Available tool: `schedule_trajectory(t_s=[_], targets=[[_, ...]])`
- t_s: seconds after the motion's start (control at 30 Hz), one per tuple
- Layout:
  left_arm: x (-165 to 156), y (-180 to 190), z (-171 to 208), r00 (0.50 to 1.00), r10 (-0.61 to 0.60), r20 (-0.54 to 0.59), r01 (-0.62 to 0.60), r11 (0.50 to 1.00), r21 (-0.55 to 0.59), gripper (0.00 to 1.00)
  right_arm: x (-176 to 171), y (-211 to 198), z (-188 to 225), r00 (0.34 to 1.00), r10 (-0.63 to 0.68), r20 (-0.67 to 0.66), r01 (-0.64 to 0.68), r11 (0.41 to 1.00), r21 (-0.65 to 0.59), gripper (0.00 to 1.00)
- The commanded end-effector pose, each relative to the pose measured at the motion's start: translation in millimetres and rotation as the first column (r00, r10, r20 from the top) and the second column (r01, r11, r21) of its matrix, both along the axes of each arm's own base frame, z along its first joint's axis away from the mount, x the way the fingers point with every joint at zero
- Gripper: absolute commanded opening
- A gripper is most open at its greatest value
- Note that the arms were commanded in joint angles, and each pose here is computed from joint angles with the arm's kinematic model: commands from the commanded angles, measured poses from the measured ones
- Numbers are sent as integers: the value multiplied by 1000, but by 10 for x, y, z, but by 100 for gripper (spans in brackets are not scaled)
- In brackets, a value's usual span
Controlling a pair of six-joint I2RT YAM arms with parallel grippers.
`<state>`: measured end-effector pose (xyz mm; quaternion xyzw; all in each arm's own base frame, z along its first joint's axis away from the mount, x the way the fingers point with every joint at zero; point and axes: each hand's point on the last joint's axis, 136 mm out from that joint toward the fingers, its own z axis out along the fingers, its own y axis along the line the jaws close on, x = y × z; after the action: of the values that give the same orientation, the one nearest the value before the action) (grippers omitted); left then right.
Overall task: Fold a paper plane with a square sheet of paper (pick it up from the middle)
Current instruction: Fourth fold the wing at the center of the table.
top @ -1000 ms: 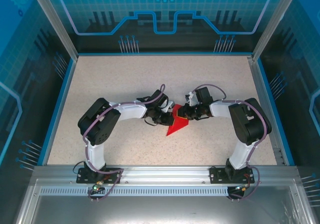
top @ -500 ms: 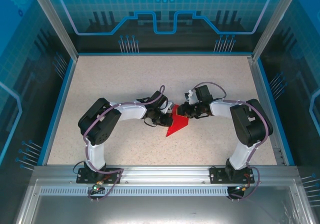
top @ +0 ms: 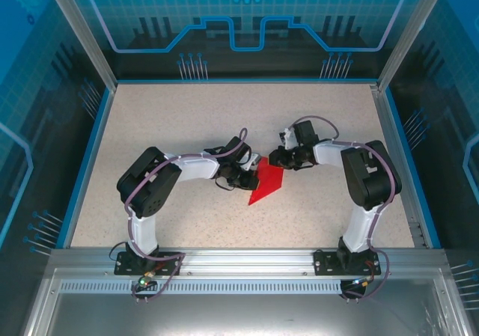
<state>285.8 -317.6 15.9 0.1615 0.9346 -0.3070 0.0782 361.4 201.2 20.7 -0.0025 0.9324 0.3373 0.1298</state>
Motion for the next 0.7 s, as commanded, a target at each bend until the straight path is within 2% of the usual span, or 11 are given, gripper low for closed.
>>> schedule_trajectory(t_s=[0.0,0.23,0.4,0.67], targets=[[-153,211,-264,999,-5,-48,9,995,95,0,92,-173,-96,1000,-17,-12,17,999,-31,21],[-182,236,-305,998,-11,-56,17,994,104,2,275,-378,-98,997,-79,-6,79,997,2,21],[-162,203,-280,998,-16,-56,21,995,96,4,390,-551,94,992,-126,30,125,992,34,21],[-84,122,-170,999,-20,-44,23,997,74,10,292,-665,439,989,-129,77,125,991,51,22]])
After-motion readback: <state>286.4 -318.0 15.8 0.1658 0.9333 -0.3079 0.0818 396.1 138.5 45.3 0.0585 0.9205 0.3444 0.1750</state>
